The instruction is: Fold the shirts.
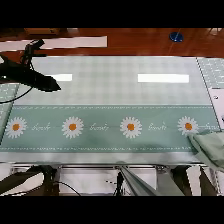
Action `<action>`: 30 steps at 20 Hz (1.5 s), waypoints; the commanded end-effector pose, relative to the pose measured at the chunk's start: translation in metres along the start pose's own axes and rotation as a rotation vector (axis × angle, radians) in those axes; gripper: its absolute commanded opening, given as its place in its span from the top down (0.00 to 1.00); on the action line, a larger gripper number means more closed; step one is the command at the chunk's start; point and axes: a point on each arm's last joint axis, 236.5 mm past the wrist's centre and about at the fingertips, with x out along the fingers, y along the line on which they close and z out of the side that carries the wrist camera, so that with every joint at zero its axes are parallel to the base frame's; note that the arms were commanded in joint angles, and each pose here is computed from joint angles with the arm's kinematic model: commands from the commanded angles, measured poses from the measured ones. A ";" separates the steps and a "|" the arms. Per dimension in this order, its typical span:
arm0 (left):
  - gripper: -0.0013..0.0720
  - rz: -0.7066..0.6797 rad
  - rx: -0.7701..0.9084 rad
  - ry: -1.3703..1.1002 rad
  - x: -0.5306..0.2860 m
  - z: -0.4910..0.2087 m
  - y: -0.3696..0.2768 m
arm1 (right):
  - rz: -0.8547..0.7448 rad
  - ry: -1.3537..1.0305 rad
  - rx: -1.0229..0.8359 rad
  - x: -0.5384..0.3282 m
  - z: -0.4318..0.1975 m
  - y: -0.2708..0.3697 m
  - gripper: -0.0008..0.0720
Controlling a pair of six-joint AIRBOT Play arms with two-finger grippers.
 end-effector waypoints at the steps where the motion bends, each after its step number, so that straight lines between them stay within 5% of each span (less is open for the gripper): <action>1: 0.89 0.018 -0.004 -0.025 -0.002 0.005 0.008 | -0.132 0.134 0.079 0.020 -0.029 -0.035 0.95; 4: 0.89 0.033 -0.022 -0.048 -0.004 0.008 0.016 | -0.239 0.266 0.034 0.047 -0.055 -0.056 0.92; 7: 0.89 0.045 -0.029 -0.066 -0.006 0.012 0.021 | -0.277 0.302 -0.038 0.072 -0.061 -0.063 0.43; 10: 0.87 0.051 -0.027 -0.082 -0.006 0.016 0.022 | -0.270 0.152 -0.083 0.086 -0.024 -0.061 0.36; 11: 0.66 0.049 -0.028 -0.081 -0.005 0.016 0.022 | -0.225 0.063 -0.083 0.086 -0.001 -0.051 0.37; 13: 0.03 0.049 -0.029 -0.085 -0.004 0.017 0.023 | 0.064 -0.212 -0.078 0.065 0.073 0.013 0.37; 17: 0.03 0.105 -0.049 -0.203 -0.008 0.045 0.037 | 0.824 -0.651 -0.233 -0.094 0.168 0.196 0.39; 18: 0.20 0.110 -0.079 -0.226 -0.010 0.049 0.038 | 0.872 -0.622 -0.336 -0.106 0.156 0.230 0.39; 19: 0.32 0.110 -0.073 -0.230 -0.012 0.050 0.035 | 0.874 -0.582 -0.467 -0.108 0.137 0.262 0.39; 25: 0.41 0.278 0.109 -0.092 0.000 0.032 0.016 | 0.486 -0.511 -1.238 -0.063 0.016 0.358 0.42; 29: 0.38 0.382 0.222 -0.194 0.001 0.062 -0.020 | 0.505 -0.532 -1.308 -0.069 -0.021 0.388 0.41; 30: 0.26 0.371 0.221 -0.241 0.003 0.072 -0.028 | 0.533 -0.545 -1.286 -0.073 -0.023 0.394 0.41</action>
